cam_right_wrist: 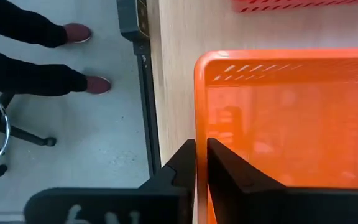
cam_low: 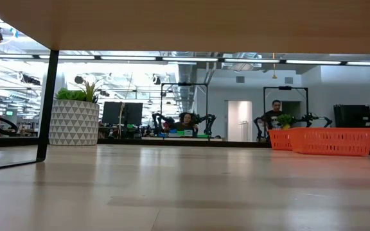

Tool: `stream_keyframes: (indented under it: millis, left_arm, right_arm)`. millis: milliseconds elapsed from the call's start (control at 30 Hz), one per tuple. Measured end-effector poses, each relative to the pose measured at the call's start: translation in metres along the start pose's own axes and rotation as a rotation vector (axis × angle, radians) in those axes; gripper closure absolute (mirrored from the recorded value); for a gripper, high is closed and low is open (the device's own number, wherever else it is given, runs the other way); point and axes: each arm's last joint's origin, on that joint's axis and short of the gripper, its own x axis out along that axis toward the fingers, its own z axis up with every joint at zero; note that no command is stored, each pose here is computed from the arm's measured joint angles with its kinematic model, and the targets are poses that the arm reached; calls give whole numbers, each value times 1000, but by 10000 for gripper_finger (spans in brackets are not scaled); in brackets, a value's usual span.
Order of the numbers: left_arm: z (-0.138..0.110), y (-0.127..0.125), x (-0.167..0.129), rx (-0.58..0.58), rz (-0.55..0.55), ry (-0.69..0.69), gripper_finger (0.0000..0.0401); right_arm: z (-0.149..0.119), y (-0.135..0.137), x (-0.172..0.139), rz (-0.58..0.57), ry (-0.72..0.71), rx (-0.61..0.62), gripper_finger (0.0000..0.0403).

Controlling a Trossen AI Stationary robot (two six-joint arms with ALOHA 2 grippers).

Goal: Stack baskets on shelf by color
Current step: Put the top left orange bin on the shelf, then stack the bottom orange bin on the top of the orange bin on the shelf

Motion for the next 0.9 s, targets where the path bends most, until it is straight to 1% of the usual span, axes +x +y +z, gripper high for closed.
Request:
stream_keyframes:
  millis: [200,367,467,567,667,767,833,900]
  left_arm:
    - [0,0,0,-2,0,0,159]
    - [0,0,0,-2,0,0,159]
    - [0,0,0,-2,0,0,159]
    - [0,0,0,-2,0,0,159]
    - [0,0,0,-2,0,0,159]
    - [0,0,0,-2,0,0,159]
    - [0,0,0,-2,0,0,159]
    - [0,0,0,-9,0,0,159]
  right_arm:
    - [1,2,0,39,6,-22,313]
    - [3,2,-1,46,1,-16,269]
    - [8,0,-11,78,-26,9,241]
    - [13,-7,-35,124,-81,10,221]
    - [7,-29,-70,119,-150,47,215]
    - [-4,-59,-105,42,-236,117,219]
    - [-7,-77,-123,-4,-345,132,224]
    - [-11,-96,-141,-50,-452,209,231]
